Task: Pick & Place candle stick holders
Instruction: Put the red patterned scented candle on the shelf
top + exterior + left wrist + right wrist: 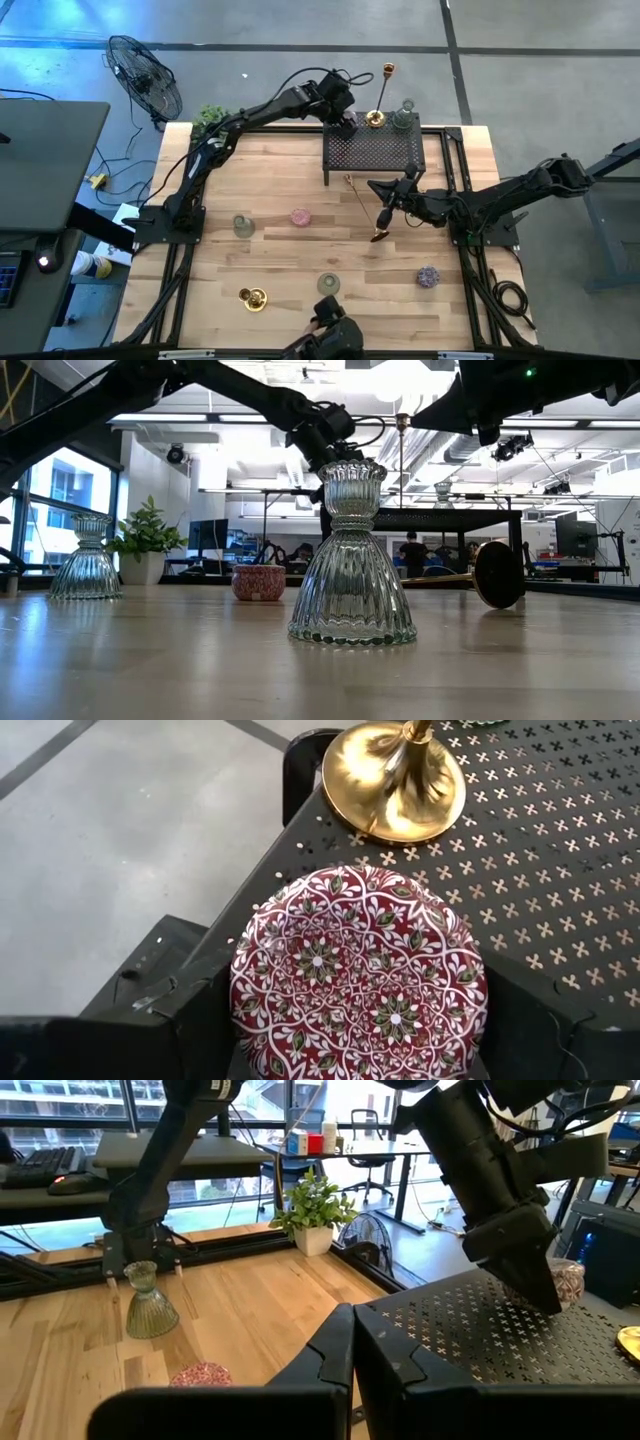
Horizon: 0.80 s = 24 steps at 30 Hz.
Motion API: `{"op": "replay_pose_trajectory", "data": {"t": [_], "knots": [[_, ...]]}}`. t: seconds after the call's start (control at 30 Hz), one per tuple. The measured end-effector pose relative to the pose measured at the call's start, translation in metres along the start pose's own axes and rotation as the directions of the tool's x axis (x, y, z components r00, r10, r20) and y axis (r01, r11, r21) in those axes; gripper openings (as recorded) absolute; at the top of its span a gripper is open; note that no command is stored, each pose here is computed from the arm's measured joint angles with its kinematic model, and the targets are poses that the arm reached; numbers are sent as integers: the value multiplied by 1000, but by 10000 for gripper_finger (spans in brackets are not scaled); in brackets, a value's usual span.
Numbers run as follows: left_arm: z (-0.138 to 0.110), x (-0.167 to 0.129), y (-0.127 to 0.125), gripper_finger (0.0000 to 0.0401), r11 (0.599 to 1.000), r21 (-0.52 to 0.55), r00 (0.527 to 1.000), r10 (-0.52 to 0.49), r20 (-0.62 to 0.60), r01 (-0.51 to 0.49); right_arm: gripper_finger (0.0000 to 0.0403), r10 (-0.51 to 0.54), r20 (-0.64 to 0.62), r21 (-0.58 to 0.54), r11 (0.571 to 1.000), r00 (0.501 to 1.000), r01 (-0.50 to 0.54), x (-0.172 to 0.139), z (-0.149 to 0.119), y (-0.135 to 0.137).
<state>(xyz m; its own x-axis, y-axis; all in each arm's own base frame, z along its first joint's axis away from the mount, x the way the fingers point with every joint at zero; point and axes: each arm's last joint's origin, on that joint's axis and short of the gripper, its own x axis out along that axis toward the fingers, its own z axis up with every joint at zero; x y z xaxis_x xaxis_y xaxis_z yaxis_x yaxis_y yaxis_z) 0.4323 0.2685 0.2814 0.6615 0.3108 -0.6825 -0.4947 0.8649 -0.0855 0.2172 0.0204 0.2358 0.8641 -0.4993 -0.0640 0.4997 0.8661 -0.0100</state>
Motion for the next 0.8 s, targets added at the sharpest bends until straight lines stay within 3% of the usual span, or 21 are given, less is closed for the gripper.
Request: {"op": "replay_pose_trajectory", "data": {"t": [0.37,0.8], "knots": [[0,0,1,316,1000,0,1000,2,4,-2,0,-1,1,1,1000,1000,1,0,0,0],[0,0,1,379,1000,11,1000,6,-1,-6,0,-1,1,0,1000,1000,1,0,0,0]]}}
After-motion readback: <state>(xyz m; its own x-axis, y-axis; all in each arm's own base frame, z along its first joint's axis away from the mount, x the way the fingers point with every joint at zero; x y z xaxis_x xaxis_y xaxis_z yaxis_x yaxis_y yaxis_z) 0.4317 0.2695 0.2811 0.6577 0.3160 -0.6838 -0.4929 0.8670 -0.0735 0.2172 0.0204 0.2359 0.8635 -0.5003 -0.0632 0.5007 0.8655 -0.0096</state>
